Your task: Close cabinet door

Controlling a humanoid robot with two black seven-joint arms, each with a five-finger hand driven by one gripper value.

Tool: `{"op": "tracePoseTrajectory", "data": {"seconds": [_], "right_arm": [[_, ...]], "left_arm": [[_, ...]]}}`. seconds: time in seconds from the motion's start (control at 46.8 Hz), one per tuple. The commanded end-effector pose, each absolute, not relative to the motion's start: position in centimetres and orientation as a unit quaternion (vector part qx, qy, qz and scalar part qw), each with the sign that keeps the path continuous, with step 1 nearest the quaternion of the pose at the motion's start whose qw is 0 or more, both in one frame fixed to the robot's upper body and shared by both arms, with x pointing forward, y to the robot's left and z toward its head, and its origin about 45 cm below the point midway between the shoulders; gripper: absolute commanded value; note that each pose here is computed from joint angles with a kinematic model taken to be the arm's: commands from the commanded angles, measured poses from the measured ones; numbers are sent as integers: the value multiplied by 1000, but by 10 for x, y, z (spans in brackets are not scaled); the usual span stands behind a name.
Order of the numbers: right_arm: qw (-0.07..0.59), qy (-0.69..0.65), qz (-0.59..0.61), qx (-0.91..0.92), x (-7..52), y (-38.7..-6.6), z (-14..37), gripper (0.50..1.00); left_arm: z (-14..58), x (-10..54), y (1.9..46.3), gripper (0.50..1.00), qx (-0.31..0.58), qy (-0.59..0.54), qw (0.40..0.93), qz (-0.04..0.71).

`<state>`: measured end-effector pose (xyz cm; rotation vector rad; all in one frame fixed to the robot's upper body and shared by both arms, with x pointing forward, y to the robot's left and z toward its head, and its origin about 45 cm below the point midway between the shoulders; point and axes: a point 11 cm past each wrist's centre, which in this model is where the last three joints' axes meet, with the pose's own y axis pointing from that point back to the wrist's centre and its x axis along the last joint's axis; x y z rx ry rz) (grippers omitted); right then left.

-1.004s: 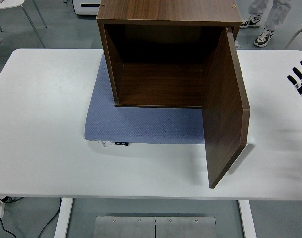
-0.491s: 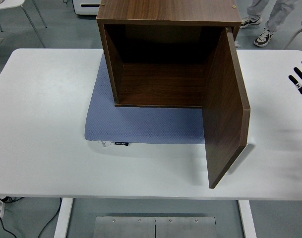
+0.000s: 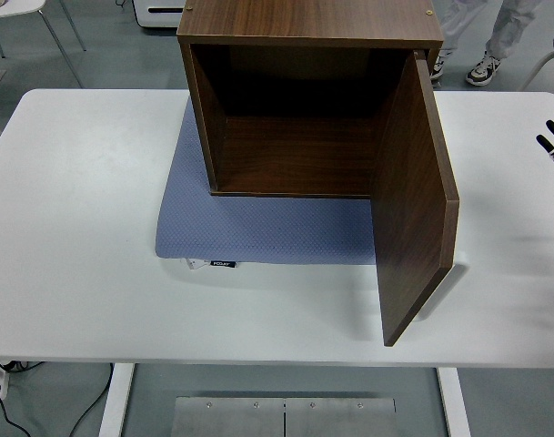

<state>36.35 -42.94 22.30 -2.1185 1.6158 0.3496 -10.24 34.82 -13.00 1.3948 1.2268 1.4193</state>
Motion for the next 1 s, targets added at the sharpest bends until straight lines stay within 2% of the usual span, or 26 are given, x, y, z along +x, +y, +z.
{"op": "tracePoseTrajectory", "data": {"seconds": [0.0, 0.406, 0.983], "right_arm": [[221, 588, 127, -768, 362, -432, 223, 1000], [182, 612, 121, -760, 340, -463, 218, 1000], [141, 678, 121, -711, 279, -529, 205, 1000]], "left_arm": [[-130, -102, 348, 1000, 549, 483, 391, 559], [-130, -102, 348, 1000, 549, 483, 392, 559], [-130, -102, 348, 1000, 549, 483, 392, 559]]}}
